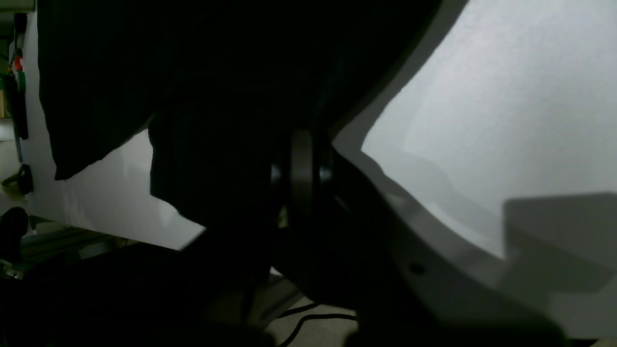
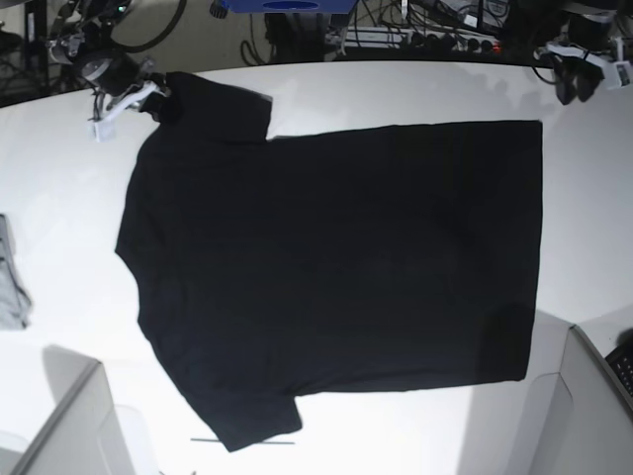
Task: Fold the T-shirt properly
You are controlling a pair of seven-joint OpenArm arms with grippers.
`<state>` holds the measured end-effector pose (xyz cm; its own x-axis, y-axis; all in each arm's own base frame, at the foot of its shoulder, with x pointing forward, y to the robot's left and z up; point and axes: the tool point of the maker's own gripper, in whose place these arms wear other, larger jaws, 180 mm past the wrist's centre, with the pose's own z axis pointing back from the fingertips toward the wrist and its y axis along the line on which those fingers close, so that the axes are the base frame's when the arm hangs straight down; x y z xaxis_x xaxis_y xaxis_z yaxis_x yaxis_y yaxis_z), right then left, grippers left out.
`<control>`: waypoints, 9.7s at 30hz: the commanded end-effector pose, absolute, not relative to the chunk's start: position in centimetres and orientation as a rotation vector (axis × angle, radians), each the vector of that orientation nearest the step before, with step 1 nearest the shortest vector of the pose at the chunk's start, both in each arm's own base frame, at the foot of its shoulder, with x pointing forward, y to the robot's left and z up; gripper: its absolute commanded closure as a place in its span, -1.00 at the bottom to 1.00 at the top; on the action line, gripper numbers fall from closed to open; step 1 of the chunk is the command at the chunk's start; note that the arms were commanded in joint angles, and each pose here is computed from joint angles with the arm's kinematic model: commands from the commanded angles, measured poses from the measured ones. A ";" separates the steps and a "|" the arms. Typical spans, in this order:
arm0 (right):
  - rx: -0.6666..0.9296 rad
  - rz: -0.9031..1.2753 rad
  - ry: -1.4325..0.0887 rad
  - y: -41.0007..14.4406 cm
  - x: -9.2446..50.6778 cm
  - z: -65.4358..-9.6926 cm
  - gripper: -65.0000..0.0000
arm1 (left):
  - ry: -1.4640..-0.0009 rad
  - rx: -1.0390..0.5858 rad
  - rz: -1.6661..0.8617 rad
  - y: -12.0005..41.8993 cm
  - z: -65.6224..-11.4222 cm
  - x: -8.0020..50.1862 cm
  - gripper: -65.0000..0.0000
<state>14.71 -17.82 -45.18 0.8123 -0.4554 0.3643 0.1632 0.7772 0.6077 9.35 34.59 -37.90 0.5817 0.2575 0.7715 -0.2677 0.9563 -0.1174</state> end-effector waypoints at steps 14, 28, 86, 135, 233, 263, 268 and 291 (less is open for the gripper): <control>0.538 -0.337 -0.405 -18.1 12.3 -46.7 1.00 | -0.820 -0.076 0.363 34.2 -41.0 12.5 0.29; 0.539 -0.337 -0.407 -18.1 12.4 -46.7 1.00 | -0.861 -0.119 0.347 33.0 -40.9 15.3 0.29; 0.380 -0.158 -0.531 -19.3 11.5 -39.8 1.00 | -0.712 0.128 0.076 33.2 -38.5 11.8 1.00; 0.531 -0.077 -0.627 -14.9 25.1 -36.2 1.00 | -0.755 0.264 0.012 33.6 -34.8 16.5 1.00; 0.461 -0.500 -0.963 -21.1 30.4 -31.7 0.23 | -1.108 0.350 0.307 39.8 -28.5 23.1 -0.05; 0.536 -0.990 -0.714 -21.5 21.3 -42.1 -0.09 | -0.931 0.023 0.543 38.8 -38.8 15.5 -0.03; 0.511 -0.974 -0.710 -21.5 23.0 -42.8 -0.09 | -0.936 0.023 0.546 38.9 -38.7 15.7 -0.03; 0.546 -0.984 -0.669 -20.5 24.0 -44.1 -0.09 | -0.926 0.033 0.536 38.7 -39.8 20.0 -0.03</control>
<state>24.68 -20.60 -43.50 0.3591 -0.8938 0.2686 0.5456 0.4345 0.7166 19.48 38.00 -41.05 0.5067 0.4472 0.7371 -0.4612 0.8629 -0.2064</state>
